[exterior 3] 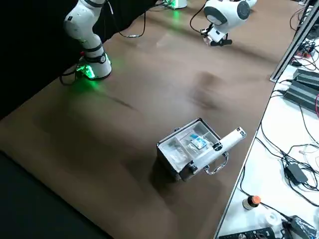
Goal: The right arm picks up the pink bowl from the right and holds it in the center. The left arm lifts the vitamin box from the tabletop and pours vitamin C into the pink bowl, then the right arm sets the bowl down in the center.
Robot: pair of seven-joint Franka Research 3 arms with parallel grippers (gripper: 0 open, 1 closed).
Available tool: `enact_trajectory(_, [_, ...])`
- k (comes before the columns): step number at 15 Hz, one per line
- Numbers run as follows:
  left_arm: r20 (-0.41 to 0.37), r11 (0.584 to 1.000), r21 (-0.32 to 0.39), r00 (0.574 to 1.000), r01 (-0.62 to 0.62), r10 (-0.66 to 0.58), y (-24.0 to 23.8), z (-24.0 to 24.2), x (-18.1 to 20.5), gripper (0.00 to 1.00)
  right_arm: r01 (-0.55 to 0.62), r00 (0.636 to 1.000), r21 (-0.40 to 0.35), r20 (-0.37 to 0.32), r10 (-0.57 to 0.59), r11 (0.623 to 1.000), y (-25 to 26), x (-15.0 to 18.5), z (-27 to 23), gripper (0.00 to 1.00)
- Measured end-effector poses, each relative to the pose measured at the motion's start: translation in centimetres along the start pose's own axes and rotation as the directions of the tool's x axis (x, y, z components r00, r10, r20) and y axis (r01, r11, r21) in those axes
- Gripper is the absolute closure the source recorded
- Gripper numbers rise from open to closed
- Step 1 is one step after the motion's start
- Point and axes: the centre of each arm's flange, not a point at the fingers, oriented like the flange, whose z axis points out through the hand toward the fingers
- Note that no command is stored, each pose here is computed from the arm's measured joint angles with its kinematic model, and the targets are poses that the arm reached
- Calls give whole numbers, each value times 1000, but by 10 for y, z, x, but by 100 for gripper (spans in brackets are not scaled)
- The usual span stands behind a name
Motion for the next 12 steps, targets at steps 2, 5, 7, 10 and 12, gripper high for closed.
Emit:
enact_trajectory(2, [-5, 1000, -1, 1000, 3, -3, 0, 3, -3, 0, -54, 999, 43, 6, 54, 998, -14, -12, 12, 98])
enact_trajectory(5, [8, 1000, 4, 1000, 4, -4, -1, 3, -7, 0, -124, 992, 82, 12, 123, 989, -36, -28, 43, 98])
enact_trajectory(7, [10, 1000, 2, 1000, 1, -1, -3, 6, -7, 0, -174, 985, 105, -1, 175, 979, -50, -41, 63, 98])
enact_trajectory(10, [5, 1000, -12, 1000, -7, 7, -8, 15, -9, 0, -237, 971, 121, 21, 237, 964, -64, -55, 77, 98])
enact_trajectory(12, [3, 1000, -19, 1000, -7, 7, -11, 19, -10, 3, -276, 961, 135, 47, 272, 952, -73, -58, 82, 98])
